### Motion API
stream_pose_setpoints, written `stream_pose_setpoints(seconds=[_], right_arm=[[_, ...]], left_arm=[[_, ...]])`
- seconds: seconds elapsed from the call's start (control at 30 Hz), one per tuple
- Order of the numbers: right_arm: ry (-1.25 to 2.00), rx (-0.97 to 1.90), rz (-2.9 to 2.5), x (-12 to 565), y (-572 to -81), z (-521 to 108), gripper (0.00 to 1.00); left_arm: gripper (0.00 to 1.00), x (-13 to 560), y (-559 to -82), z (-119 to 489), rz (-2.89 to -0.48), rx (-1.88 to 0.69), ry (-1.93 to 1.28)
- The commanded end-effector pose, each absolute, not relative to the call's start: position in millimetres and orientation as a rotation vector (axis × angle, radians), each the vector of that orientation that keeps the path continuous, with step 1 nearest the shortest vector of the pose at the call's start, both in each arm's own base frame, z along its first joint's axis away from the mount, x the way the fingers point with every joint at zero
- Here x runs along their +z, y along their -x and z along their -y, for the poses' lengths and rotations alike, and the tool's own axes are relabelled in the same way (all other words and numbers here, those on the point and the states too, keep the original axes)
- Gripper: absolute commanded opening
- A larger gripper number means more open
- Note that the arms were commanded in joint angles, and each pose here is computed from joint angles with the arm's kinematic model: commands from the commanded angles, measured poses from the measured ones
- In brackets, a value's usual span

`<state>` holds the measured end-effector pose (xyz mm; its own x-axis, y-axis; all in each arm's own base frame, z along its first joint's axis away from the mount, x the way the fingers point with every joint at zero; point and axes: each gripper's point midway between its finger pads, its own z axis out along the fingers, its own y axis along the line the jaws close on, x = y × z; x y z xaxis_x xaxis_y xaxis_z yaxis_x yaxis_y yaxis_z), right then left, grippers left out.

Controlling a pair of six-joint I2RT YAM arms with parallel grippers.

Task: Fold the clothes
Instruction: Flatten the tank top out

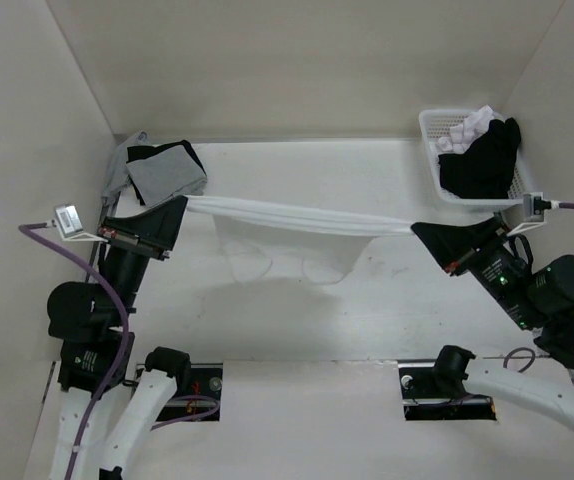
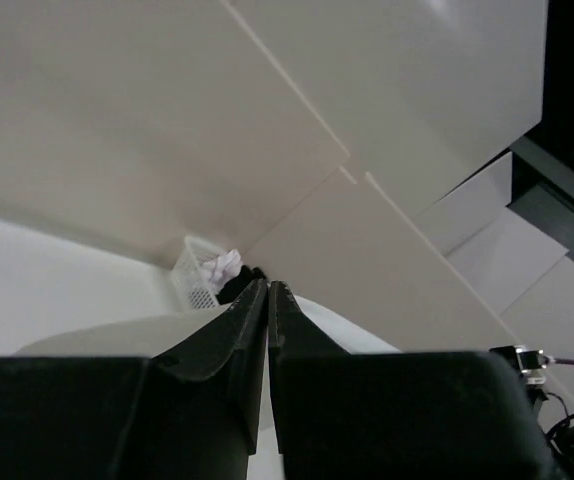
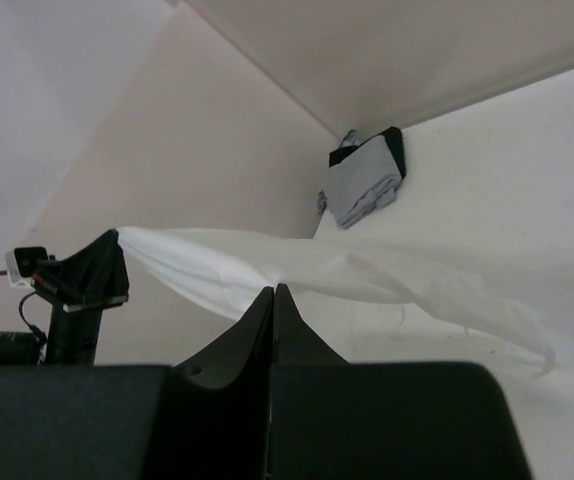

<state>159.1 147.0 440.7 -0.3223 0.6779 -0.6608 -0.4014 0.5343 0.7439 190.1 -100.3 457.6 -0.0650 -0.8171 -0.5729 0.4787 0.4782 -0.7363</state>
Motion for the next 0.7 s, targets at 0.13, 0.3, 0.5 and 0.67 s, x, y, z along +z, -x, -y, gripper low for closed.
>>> stream_pose_setpoints(seconds=[0.13,0.3,0.5,0.67], right_arm=[[-0.162,0.955,-1.614,438,-166,-166,0.00],[-0.131,0.879,-1.682,409,-216,-196,0.00],[-0.170,0.926,-1.718,394,-310,-208,0.00],[-0.164,0.944,-1.648,444,-347,-205,0.00]], left_arm=[[0.03,464,-207,103,-1.269,-1.096,0.396],[0.03,408,-265,111,-1.411,-1.051,0.480],[0.03,390,-339,107,-1.454,-1.016,0.568],[0.03,432,-373,103,-1.389,-1.062,0.561]])
